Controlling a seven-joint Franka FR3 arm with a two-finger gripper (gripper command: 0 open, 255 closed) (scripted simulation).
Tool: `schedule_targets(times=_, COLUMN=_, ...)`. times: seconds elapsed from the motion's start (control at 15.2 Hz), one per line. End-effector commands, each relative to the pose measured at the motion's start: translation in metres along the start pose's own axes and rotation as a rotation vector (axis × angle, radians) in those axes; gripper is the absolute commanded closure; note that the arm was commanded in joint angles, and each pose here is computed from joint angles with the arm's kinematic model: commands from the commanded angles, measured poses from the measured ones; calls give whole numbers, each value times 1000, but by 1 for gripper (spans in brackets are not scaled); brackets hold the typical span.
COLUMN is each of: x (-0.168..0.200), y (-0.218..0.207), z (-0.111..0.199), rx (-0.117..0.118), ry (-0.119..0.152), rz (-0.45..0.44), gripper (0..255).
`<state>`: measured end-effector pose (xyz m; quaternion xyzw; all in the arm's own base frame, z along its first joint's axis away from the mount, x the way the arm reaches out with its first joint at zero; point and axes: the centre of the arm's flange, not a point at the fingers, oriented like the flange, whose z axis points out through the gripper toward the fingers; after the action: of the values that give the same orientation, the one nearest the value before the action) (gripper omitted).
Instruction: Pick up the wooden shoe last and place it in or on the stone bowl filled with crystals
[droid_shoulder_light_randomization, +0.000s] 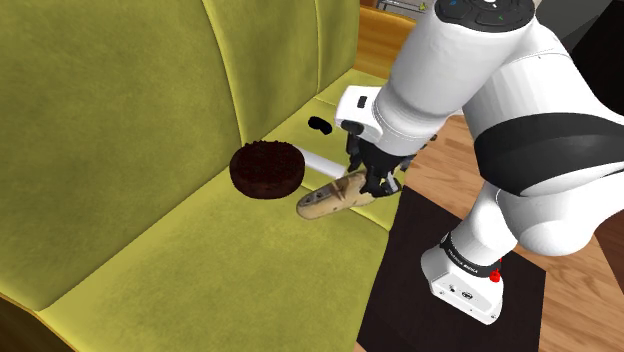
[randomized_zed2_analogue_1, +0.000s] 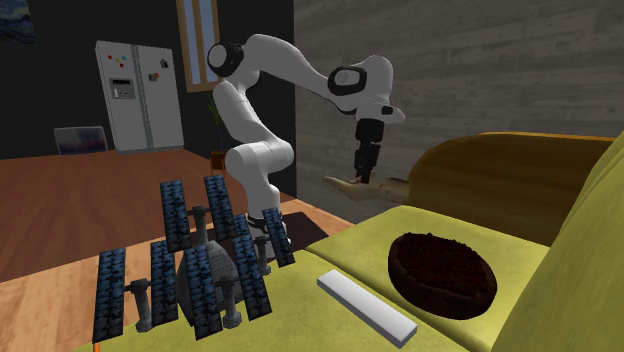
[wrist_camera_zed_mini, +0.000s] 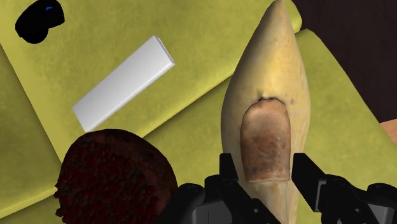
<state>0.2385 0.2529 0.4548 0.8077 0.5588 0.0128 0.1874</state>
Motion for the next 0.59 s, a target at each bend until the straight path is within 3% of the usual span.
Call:
schedule_targets(times=0.0, x=-2, y=3, z=-10, rx=0, ry=0, rz=0, gripper=255)
schedule_targets(times=0.33, x=-7, y=10, z=-31, rx=0, ry=0, rz=0, gripper=255)
schedule_targets(times=0.53, x=9, y=46, z=-23, rx=0, ry=0, rz=0, gripper=255)
